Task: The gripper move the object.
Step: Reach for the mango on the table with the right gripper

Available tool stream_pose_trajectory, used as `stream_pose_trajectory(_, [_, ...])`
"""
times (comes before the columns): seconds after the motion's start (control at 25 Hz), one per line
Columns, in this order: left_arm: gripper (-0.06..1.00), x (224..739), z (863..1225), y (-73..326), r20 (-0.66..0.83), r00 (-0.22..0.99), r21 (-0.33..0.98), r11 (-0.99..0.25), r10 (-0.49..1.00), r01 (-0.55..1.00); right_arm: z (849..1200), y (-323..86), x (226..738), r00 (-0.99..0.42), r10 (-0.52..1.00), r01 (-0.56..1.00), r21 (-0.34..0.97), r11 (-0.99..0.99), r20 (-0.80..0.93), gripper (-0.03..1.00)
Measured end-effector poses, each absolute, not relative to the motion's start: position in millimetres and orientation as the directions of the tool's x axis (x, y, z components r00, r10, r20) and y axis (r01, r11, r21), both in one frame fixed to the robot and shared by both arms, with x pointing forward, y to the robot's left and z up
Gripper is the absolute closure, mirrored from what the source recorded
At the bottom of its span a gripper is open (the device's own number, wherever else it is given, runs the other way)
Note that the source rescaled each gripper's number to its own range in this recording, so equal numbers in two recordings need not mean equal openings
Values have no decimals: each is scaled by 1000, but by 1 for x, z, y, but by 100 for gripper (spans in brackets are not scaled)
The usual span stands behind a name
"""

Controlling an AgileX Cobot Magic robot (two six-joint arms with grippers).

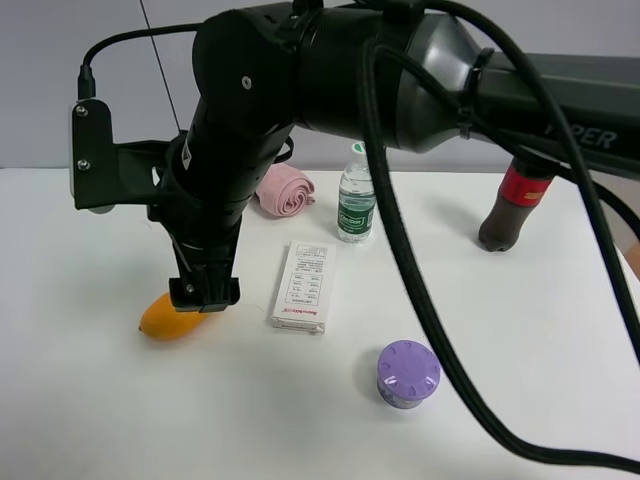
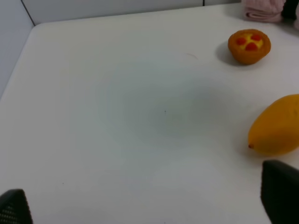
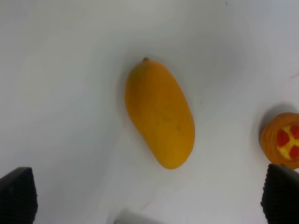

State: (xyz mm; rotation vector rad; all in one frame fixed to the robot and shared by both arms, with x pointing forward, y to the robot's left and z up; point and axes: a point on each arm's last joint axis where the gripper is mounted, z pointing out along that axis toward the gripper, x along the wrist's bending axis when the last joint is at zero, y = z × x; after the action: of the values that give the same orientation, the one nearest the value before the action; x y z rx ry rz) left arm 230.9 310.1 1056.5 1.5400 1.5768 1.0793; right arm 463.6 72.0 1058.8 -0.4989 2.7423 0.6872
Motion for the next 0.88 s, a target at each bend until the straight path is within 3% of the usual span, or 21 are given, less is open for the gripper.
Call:
stream_pose_trajectory(0.2, [-6,231,1056,310,82,-75,899,-41,994,436,1048,77,466,-910,-259,-381,405,831,-324,12])
stream_pose_trajectory(0.52, [-6,231,1056,310,82,-75,899,-41,994,436,996,93,479,-920,-268,-365,374,852,-288,16])
stream_pose_trajectory(0.88, [-6,231,1056,310,82,-75,899,-41,994,436,971,101,497,-916,-214,-347,403,847,-338,19])
